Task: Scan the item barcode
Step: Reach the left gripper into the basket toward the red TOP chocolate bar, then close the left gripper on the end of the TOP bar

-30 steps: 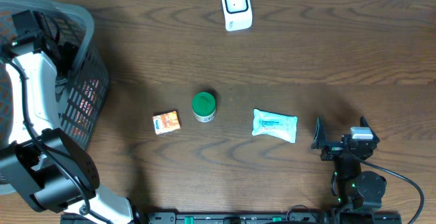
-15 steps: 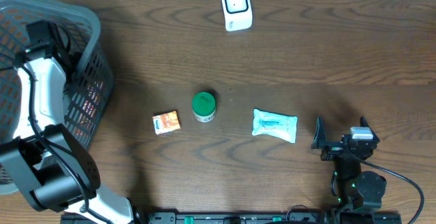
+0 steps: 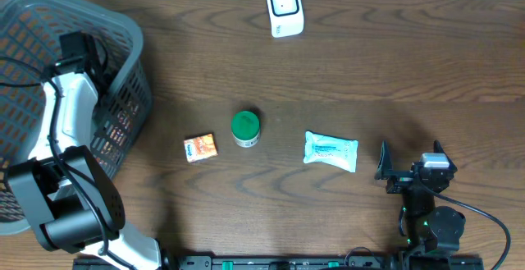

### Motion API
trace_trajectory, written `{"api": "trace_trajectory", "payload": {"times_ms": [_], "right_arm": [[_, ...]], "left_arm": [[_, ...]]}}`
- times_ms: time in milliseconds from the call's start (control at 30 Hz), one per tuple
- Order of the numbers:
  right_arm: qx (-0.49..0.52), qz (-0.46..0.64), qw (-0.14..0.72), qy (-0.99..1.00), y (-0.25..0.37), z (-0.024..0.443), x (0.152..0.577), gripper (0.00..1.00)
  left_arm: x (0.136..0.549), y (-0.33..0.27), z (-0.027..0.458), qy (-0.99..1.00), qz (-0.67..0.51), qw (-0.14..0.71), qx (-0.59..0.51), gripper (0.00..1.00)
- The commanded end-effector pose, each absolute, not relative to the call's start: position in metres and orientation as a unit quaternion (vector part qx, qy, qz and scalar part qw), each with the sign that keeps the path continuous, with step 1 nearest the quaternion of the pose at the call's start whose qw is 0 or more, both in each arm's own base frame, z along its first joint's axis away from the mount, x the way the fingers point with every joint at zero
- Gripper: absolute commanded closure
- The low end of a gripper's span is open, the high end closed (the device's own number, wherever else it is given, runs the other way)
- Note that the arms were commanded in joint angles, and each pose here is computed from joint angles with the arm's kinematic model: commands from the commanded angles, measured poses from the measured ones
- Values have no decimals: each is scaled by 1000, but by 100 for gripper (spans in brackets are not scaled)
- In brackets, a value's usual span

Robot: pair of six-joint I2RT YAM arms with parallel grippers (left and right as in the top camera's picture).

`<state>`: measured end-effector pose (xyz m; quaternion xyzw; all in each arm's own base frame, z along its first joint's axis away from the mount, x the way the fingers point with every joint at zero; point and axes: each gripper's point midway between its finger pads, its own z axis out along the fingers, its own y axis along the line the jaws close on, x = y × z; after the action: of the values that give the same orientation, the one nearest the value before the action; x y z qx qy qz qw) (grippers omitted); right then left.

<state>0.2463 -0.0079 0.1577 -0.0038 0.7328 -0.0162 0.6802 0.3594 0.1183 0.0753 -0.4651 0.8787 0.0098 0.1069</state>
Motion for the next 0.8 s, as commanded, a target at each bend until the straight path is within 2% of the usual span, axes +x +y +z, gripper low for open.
{"api": "trace_trajectory", "payload": {"times_ms": [0, 567, 767], "right_arm": [[9, -17, 679, 734, -12, 156, 246, 1], [9, -17, 679, 734, -12, 156, 246, 1], [9, -17, 679, 734, -12, 156, 246, 1]], "left_arm": [[354, 107, 64, 885, 15, 88, -456, 2], [348, 124, 66, 881, 67, 97, -458, 0], [344, 123, 62, 882, 69, 91, -458, 3]]}}
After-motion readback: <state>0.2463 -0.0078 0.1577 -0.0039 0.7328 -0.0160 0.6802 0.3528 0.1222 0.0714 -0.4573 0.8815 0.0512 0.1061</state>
